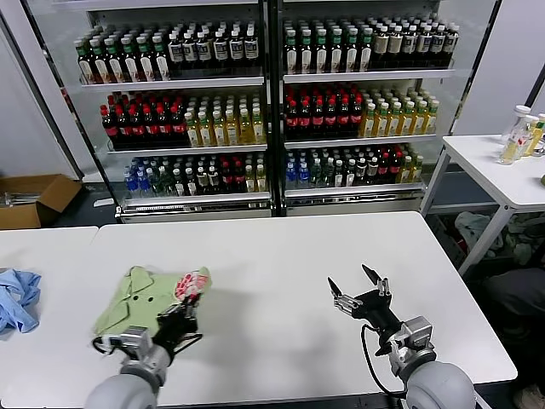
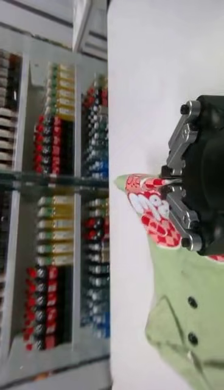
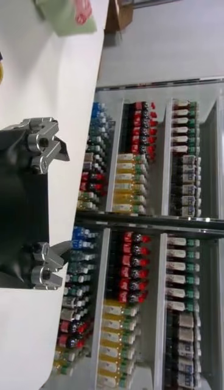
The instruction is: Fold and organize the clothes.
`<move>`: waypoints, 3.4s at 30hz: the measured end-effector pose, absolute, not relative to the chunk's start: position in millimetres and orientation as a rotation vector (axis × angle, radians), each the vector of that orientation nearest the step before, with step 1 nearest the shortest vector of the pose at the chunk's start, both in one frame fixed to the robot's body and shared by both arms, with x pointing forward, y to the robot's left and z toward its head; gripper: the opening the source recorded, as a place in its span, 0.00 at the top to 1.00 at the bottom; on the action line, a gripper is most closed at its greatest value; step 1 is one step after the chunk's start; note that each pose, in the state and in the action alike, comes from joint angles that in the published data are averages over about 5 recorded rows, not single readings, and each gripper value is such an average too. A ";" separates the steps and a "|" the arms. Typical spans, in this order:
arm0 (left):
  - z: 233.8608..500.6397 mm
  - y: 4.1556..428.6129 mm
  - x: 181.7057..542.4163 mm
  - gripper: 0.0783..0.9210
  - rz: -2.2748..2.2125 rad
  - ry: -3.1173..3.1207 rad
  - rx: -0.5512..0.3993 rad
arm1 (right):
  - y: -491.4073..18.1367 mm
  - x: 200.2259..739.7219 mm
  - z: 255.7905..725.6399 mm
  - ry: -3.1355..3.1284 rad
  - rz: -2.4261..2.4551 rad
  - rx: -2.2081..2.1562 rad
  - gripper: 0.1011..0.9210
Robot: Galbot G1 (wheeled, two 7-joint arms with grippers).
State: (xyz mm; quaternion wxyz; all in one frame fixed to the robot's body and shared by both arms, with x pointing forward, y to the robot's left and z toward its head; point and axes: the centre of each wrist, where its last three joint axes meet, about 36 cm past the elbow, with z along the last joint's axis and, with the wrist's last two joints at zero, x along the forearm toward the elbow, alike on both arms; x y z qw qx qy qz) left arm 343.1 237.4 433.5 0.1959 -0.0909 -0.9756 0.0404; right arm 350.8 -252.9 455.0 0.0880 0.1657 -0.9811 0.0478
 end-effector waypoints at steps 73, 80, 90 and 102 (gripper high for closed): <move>441.2 323.2 295.6 0.12 0.308 -2.948 0.393 | 18.4 437.3 392.1 -2.571 -0.124 0.531 0.91; 443.0 319.1 292.3 0.12 0.318 -2.949 0.384 | -1.9 456.3 398.5 -2.599 -0.051 0.540 0.98; 447.0 311.5 291.0 0.12 0.310 -2.951 0.349 | -62.5 493.2 409.7 -2.644 0.112 0.549 0.98; 446.5 300.2 291.4 0.12 0.294 -2.954 0.303 | -152.0 510.7 409.2 -2.644 0.309 0.499 0.88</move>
